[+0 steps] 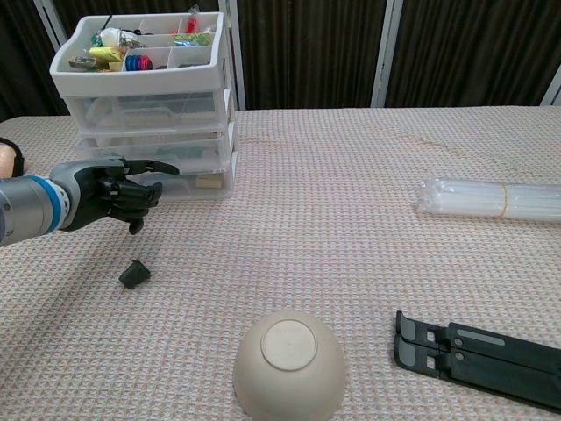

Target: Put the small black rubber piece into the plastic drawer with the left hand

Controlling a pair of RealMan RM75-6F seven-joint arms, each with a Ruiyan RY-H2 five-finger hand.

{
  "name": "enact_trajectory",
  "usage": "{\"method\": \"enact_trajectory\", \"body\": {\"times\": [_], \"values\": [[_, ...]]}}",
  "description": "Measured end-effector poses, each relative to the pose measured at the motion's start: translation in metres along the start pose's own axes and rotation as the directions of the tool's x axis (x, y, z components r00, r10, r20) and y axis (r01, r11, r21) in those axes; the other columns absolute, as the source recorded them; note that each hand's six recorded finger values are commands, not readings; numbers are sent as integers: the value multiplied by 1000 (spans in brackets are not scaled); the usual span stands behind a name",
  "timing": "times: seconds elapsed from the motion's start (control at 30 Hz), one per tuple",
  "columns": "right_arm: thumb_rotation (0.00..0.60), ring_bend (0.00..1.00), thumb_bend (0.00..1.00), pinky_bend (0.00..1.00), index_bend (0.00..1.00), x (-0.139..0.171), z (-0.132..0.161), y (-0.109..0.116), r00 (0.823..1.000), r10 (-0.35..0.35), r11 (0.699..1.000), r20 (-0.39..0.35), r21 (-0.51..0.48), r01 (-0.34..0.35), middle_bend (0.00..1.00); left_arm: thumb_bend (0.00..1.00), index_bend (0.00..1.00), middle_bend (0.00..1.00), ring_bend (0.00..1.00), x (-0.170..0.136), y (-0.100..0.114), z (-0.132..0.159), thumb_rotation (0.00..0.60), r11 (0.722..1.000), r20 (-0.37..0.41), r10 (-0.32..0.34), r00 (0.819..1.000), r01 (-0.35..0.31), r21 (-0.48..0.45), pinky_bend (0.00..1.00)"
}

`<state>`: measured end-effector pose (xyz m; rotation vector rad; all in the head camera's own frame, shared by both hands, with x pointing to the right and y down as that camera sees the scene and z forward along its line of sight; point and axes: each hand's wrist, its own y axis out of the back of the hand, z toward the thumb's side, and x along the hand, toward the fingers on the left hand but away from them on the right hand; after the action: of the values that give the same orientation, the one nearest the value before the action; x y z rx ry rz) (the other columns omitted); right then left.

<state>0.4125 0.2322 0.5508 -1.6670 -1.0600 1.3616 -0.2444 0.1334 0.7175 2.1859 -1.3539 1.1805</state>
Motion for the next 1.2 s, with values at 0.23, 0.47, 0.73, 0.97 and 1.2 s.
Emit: {"method": "enact_trajectory", "body": {"times": [0.23,0.47,0.73,0.97,1.2], "values": [[600,0,63,0,64,0,0,0,1000,-1,1000,2,1,1,0,668,192,959,877,-21,2,-10,600,1000,27,-1,1000,0,25,705],[600,0,63,0,65,0,1,1,1000,-4,1000,2,3,4,0,666,192,951,867,-43,13,-24,600,990,63,26,998,-34,133,698],[600,0,63,0,64,1,1,0,1000,-3,1000,3,6,3,0,667,173,965,875,-56,31,-11,600,880,193,88,977,-167,445,704],[600,0,64,0,64,1,1,0,1000,-2,1000,4,7,2,0,667,159,970,881,-63,48,12,600,674,281,129,951,-292,679,707],[600,0,64,0,64,0,1,-1,1000,0,1000,6,6,0,0,668,160,969,881,-55,70,21,600,539,221,208,953,-300,787,707]]}}
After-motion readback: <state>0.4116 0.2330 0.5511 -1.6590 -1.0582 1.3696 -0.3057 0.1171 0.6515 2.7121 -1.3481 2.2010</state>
